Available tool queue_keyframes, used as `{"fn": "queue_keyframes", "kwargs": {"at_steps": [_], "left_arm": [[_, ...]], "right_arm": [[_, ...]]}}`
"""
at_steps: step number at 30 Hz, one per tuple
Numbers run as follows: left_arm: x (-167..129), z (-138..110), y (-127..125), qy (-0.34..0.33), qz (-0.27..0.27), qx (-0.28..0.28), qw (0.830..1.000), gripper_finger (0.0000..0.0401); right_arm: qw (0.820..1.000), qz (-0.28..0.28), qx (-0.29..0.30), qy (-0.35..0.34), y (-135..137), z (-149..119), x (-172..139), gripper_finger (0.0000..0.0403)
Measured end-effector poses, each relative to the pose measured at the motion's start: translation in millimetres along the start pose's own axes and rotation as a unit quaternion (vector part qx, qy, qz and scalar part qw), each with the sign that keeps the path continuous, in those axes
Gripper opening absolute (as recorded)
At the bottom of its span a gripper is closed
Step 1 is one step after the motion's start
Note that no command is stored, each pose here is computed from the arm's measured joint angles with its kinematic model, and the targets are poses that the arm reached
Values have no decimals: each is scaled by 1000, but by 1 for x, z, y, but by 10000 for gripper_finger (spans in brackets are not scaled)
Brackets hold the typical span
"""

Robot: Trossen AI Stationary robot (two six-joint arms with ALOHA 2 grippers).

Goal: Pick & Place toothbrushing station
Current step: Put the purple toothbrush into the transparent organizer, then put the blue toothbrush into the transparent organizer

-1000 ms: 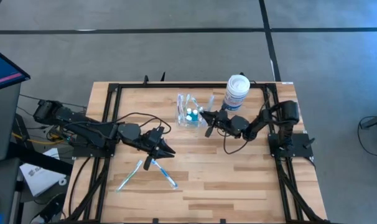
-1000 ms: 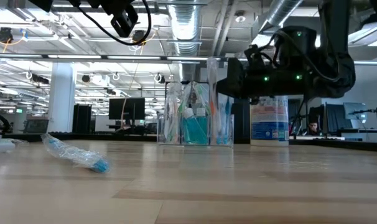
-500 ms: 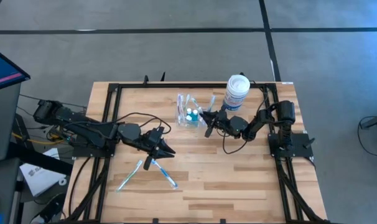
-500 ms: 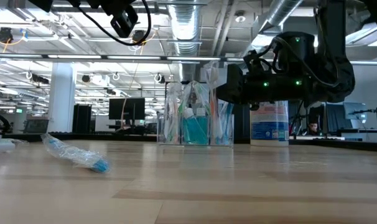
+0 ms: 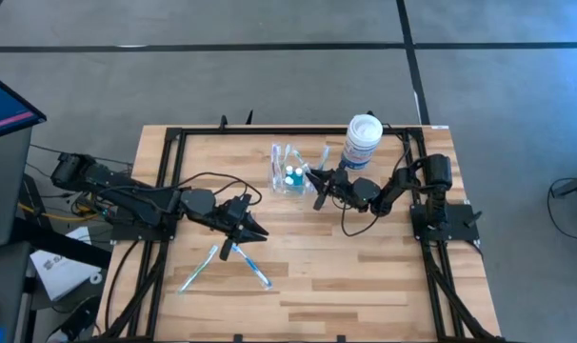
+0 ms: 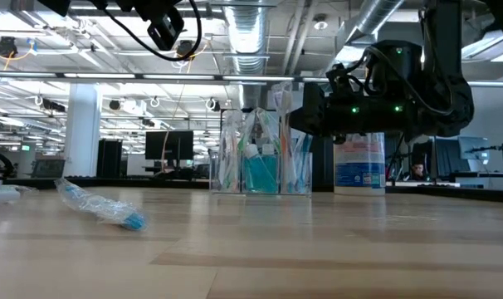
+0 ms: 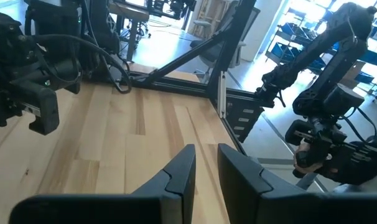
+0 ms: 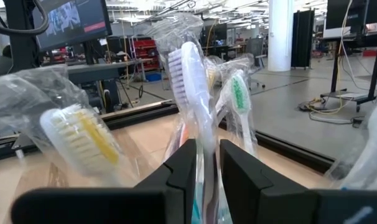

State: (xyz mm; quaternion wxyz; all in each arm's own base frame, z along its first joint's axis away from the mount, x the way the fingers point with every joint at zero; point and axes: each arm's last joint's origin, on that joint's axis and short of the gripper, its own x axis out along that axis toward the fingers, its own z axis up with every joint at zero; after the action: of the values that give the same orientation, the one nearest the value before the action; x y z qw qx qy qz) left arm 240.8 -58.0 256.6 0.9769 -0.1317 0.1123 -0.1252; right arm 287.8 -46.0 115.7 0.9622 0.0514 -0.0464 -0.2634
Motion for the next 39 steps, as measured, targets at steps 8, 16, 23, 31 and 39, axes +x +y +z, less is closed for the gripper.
{"fn": "queue_keyframes", "kwargs": {"at_steps": [8,16,23,31,39], "left_arm": [[0,0,0,3,1,0,1000,63],[0,-1,0,4,1,0,1000,63],[0,-1,0,3,1,0,1000,63],[0,-1,0,4,1,0,1000,63],[0,-5,0,30,-10,-4,999,63]], "right_arm": [[1000,0,-8,-4,0,4,-1,64],[1000,-6,-8,-7,-9,23,-17,64],[1000,2,-21,-5,-10,39,-31,83],[999,9,-35,14,-7,54,-37,156],[998,38,-44,-2,5,73,-49,188]]}}
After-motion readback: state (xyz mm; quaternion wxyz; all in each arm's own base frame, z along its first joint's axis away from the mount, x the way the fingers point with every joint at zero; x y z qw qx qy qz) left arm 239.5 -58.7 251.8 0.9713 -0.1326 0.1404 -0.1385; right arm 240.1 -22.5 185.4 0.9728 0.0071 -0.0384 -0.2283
